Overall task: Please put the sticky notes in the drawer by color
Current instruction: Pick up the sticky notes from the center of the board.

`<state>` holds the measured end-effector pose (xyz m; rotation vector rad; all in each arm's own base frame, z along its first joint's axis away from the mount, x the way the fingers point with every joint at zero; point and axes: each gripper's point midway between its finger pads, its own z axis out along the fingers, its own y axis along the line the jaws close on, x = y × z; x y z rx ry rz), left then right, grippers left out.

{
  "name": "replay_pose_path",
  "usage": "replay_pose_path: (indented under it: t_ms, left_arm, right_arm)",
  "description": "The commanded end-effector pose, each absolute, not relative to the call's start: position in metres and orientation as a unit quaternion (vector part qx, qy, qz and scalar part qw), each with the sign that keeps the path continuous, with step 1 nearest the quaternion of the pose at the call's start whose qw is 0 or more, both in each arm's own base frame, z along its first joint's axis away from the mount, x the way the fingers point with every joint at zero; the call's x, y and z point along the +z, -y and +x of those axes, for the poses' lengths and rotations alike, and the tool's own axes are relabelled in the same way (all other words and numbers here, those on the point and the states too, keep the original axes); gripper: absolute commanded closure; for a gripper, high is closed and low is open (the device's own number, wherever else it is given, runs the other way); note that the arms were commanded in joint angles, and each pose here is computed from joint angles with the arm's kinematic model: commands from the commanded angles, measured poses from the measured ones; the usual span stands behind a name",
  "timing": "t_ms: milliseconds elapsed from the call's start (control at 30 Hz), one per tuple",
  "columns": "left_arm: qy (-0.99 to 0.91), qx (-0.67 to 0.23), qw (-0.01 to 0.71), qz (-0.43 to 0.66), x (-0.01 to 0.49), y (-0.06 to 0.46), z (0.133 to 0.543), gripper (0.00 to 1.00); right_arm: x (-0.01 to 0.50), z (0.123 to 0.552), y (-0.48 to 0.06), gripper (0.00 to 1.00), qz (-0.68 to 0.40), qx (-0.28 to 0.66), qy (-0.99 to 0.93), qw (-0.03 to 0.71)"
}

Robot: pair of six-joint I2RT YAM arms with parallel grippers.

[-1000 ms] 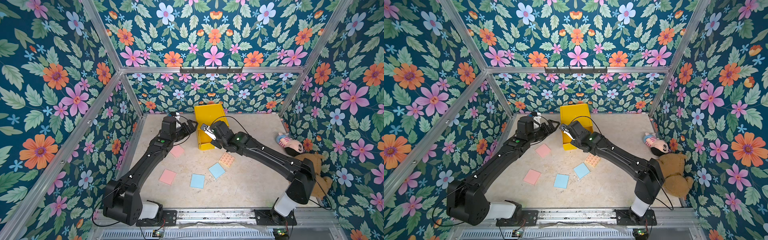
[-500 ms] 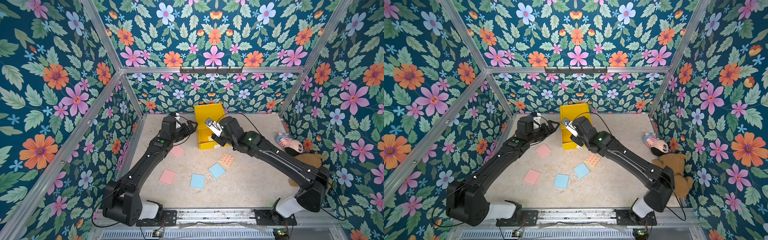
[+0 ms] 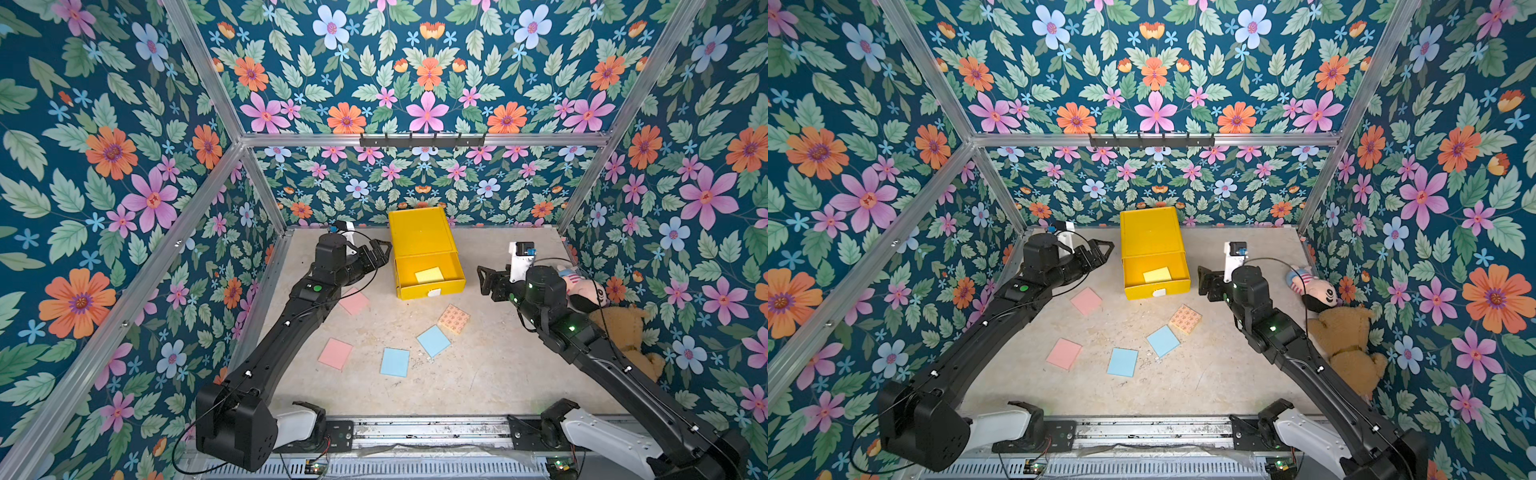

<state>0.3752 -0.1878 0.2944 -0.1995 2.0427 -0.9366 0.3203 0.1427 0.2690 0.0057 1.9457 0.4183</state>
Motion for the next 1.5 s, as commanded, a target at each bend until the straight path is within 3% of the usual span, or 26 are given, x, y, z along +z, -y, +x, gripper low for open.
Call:
replay_pose_path:
  t_ms: [0,67,300,567,667,1000,1467]
  left_arm:
    - [-0.823,-0.354,0.439,-0.065,0.295,0.188,0.372,0.00]
    - [-0.825,-0.356,0.436,-0.060,0.294,0.191,0.370,0.00]
    - [-0.831,-0.354,0.425,-0.063,0.285,0.191,0.367,0.00]
    - [-0.833,-0.357,0.417,-0.066,0.280,0.193,0.368,0.00]
    - [-0.833,-0.362,0.413,-0.068,0.277,0.195,0.369,0.00]
    - [-0.829,-0.363,0.419,-0.071,0.282,0.192,0.364,0.00]
    - [-0.825,-0.365,0.426,-0.072,0.290,0.190,0.362,0.00]
  right_arm:
    - [0.236,0.323,-0.120,0.03,0.122,0.211,-0.822,0.515]
    - [0.211,0.324,-0.119,0.03,0.138,0.232,-0.830,0.488]
    - [0.153,0.327,-0.160,0.26,0.162,0.388,-0.823,0.382]
    - [0.126,0.344,-0.201,0.74,0.165,0.475,-0.811,0.299]
    - [0.117,0.352,-0.221,0.86,0.157,0.489,-0.814,0.271]
    - [0.066,0.360,-0.277,0.95,0.157,0.475,-0.844,0.193]
    - [0.002,0.326,-0.224,0.97,0.172,0.286,-0.924,0.185]
